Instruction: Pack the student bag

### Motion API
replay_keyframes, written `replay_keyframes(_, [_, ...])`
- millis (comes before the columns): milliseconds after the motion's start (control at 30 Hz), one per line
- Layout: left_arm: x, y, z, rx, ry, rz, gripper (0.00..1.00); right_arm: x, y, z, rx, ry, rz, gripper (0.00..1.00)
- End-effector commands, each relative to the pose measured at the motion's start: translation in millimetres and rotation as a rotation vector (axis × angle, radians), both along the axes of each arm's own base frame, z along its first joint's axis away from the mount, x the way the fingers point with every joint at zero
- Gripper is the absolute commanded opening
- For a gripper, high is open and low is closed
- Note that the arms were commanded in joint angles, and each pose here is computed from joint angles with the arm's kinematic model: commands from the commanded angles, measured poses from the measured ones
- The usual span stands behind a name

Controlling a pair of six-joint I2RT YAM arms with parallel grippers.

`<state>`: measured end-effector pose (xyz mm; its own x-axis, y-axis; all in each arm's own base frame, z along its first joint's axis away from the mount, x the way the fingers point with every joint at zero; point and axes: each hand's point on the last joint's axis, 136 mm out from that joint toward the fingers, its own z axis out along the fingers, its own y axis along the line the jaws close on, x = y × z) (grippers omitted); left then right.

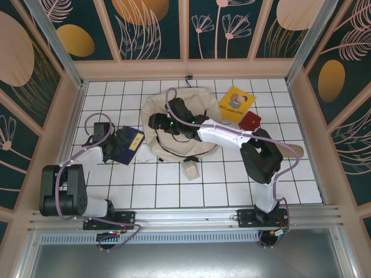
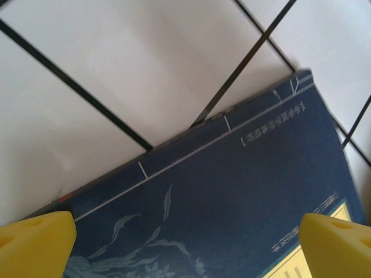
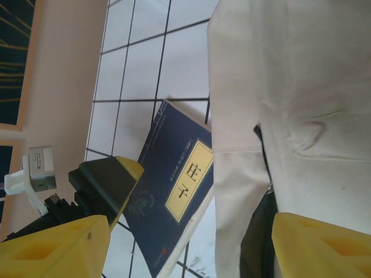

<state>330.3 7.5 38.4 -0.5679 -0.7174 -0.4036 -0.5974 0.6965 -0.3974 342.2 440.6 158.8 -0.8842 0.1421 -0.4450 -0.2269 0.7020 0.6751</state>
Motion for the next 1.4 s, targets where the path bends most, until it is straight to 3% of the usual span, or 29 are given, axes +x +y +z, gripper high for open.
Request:
replay_keyframes(0, [-2, -9, -2, -0.048, -0.023, -0.038, 0.99, -10, 18, 4, 0.008, 0.002, 0.049, 0.74])
replay_keyframes(133, [-17, -23, -11, -0.131, 0.003, -0.052, 0.97, -11, 29, -4, 0.003, 0.013, 0.061, 0.74])
replay_keyframes(333, [-54, -29, -21, -0.18, 0.065, -0.003, 0.97, -14, 44, -16, -0.09, -0.011, 0.038, 0.53])
replay_keyframes(667, [-93, -50, -20, -0.294, 0.05, -0.026, 0.97, -33, 77, -44, -0.169, 0.002, 0.071, 0.42])
replay_keyframes(1000, [-65, -18, 30, -0.09, -0.013, 0.005, 0.98, -25, 72, -83, -0.253, 0.067, 0.055, 0.36])
replay_keyframes(1167, [-52, -11, 33, -0.033, 0.01, 0.001, 0.98, -30, 80, -98, -0.249, 0.096, 0.116, 0.29])
replay_keyframes(1367, [-41, 0, 24, 0.028, 0.048, 0.008, 0.98, -27, 73, -122, -0.327, 0.116, 0.112, 0.28])
